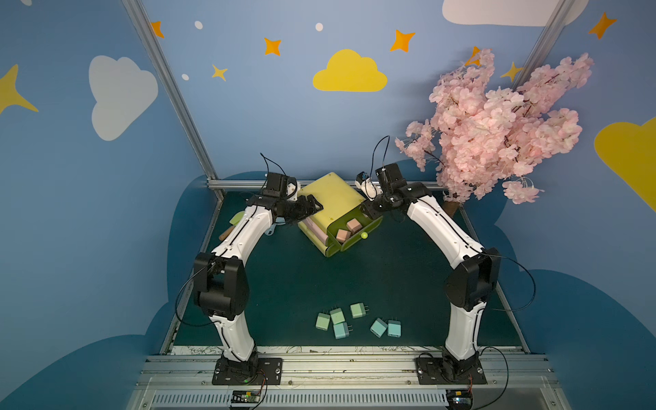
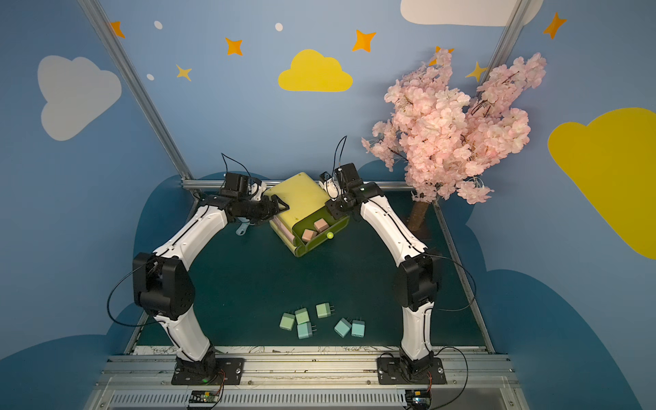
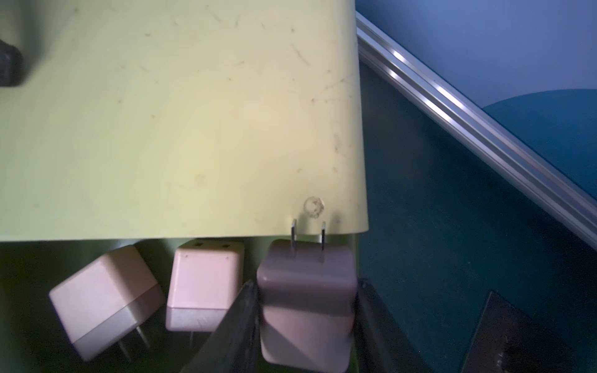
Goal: Place the plugs into the drawer by color
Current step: Place the plug in the drawer.
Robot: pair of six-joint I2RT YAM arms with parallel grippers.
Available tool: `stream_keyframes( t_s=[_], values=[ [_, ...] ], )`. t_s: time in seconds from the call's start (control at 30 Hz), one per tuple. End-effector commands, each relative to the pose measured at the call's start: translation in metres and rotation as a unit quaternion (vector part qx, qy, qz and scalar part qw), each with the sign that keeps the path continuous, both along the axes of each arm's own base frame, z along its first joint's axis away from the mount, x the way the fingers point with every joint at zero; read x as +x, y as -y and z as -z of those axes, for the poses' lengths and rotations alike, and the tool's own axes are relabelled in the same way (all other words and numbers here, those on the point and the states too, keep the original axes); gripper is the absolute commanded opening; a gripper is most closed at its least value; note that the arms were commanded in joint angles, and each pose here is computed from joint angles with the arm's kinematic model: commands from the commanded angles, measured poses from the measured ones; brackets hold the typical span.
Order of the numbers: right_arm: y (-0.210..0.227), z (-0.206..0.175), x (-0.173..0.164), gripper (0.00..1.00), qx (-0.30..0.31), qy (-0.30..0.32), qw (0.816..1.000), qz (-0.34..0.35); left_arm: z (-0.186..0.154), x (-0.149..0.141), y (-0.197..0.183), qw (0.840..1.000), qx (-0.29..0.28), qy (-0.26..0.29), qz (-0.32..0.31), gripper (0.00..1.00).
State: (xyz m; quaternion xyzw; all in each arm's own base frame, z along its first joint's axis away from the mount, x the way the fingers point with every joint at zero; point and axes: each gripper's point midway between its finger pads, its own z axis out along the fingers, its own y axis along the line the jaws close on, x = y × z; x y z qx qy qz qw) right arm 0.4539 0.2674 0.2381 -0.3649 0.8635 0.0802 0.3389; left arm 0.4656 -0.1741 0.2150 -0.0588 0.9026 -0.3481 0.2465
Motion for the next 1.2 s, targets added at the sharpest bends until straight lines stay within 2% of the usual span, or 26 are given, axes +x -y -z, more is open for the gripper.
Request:
stream_keyframes(
  t_s=[0.0, 0.47, 0.67, 0.93, 1.17],
  values=[
    [0.003, 0.018, 0.006, 0.27, -0.022, -0.015, 1.000, 0.002, 0.011, -0.005, -0.005, 1.000, 0.019, -0.021, -0.001, 0.88],
    [-0.004, 0.015, 0.017, 0.30, -0.012, -0.008, 1.000, -0.001, 0.010, -0.005, -0.007, 1.000, 0.024, -0.020, -0.003, 0.88],
    [-0.025, 0.016, -0.006, 0.30, 0.014, -0.035, 0.999, -0.030, 0.010, -0.005, -0.009, 0.999, 0.025, -0.019, -0.005, 0.88],
    [-0.022, 0.027, -0.017, 0.31, -0.009, -0.036, 0.999, -0.034, 0.010, -0.005, -0.010, 0.999, 0.026, -0.019, -0.006, 0.88],
    [-0.020, 0.018, -0.031, 0.31, -0.014, -0.036, 0.999, -0.038, 0.011, -0.005, -0.011, 0.999, 0.029, -0.019, -0.008, 0.88]
  ],
)
